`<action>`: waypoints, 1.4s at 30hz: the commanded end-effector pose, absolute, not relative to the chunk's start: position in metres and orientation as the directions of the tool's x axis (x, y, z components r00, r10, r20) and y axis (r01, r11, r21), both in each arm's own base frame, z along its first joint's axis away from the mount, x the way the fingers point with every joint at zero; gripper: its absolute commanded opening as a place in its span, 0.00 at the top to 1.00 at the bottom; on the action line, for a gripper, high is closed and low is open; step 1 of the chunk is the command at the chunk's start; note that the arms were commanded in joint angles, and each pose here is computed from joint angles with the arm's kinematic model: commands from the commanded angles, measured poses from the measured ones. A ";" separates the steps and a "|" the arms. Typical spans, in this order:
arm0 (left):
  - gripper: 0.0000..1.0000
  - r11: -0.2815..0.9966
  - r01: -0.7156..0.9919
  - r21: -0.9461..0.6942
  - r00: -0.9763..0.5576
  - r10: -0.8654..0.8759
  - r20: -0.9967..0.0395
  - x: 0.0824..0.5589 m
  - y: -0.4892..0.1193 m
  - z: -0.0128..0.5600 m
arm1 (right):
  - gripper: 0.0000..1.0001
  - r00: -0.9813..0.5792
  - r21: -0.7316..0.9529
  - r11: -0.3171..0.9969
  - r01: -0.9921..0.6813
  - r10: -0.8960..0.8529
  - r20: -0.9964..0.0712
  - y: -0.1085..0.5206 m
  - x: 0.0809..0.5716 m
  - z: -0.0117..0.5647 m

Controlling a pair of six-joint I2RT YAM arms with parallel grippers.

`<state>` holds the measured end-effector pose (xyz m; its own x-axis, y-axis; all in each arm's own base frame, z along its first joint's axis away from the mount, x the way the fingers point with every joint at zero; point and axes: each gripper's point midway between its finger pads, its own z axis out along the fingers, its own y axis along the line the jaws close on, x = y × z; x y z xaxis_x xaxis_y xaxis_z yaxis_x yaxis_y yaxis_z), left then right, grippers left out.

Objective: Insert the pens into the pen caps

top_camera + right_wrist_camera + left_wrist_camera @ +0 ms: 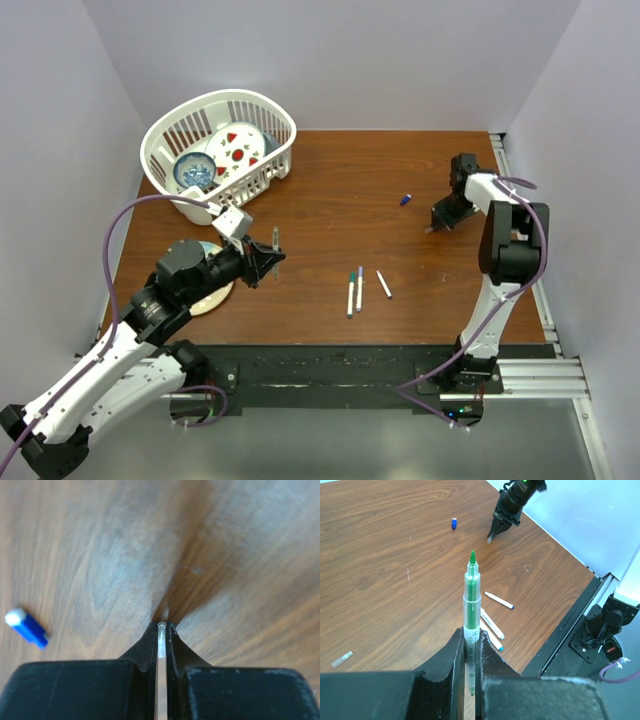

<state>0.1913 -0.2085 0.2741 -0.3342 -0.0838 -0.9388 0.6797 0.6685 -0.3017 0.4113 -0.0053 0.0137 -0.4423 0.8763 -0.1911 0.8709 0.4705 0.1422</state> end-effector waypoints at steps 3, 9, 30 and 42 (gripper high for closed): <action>1.00 0.659 0.673 -0.336 -0.397 -0.060 -0.916 0.196 -0.219 0.259 | 1.00 -0.727 0.224 0.748 0.624 0.662 -0.184 0.033 0.382 -0.024; 1.00 0.567 0.706 -0.424 -0.509 -0.009 -0.861 0.189 -0.248 0.235 | 1.00 -0.832 0.334 0.846 0.416 0.502 -0.235 0.094 0.368 -0.017; 1.00 0.255 0.753 -0.606 -0.609 -0.077 -0.789 0.163 -0.293 0.235 | 1.00 -0.599 0.730 0.431 -0.530 0.419 -0.682 0.272 0.298 0.279; 1.00 0.200 0.765 -0.612 -0.608 -0.088 -0.789 0.160 -0.298 0.241 | 1.00 -0.583 0.704 0.217 -0.677 0.425 -0.692 0.298 0.246 0.341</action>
